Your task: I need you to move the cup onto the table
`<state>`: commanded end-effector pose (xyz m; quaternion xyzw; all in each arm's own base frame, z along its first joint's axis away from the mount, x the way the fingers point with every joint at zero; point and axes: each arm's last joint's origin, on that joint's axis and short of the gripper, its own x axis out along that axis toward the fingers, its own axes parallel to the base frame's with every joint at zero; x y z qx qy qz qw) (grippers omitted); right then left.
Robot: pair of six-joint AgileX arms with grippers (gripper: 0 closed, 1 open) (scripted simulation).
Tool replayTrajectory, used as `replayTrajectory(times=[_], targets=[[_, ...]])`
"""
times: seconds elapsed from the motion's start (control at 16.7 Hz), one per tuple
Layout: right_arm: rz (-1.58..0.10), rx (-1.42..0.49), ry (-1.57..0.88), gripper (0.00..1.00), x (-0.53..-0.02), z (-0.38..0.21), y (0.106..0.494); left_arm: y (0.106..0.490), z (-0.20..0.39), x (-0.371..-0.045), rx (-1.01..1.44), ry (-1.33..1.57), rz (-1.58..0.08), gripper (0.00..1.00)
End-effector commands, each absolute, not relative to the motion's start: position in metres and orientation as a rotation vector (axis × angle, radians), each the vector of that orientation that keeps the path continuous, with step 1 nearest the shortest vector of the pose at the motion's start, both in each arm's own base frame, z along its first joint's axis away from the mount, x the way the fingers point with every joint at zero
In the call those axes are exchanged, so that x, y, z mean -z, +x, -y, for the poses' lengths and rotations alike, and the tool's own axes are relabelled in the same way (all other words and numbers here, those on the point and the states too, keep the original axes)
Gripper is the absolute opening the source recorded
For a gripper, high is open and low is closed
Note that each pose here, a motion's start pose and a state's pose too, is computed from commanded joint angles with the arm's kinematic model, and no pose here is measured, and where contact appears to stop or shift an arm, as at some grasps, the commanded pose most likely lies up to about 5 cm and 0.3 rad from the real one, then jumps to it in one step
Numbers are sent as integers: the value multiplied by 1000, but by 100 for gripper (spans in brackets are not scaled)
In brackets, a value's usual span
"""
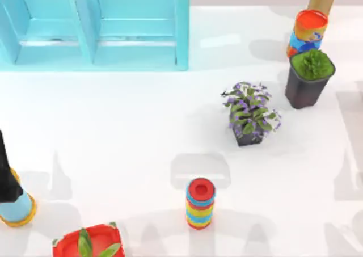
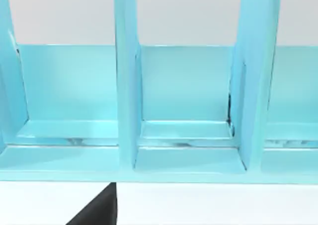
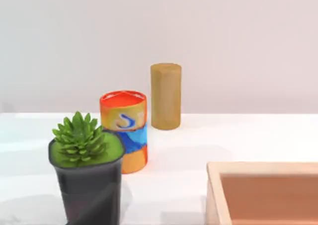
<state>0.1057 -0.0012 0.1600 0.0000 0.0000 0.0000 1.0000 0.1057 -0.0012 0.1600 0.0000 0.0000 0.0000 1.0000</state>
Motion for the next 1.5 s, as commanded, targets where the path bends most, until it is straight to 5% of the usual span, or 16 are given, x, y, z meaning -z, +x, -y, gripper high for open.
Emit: replayTrajectory(times=[0.42,1.14,1.5], targets=[[-166,77,-78,100,-179,10,109,106,1,-160,0,0,0,100],[-1237,160,-139,100,-249,101,176,106,1,-160,0,0,0,100],[-1538,35,-18,100,-250,155,198,106,1,-160,0,0,0,100]])
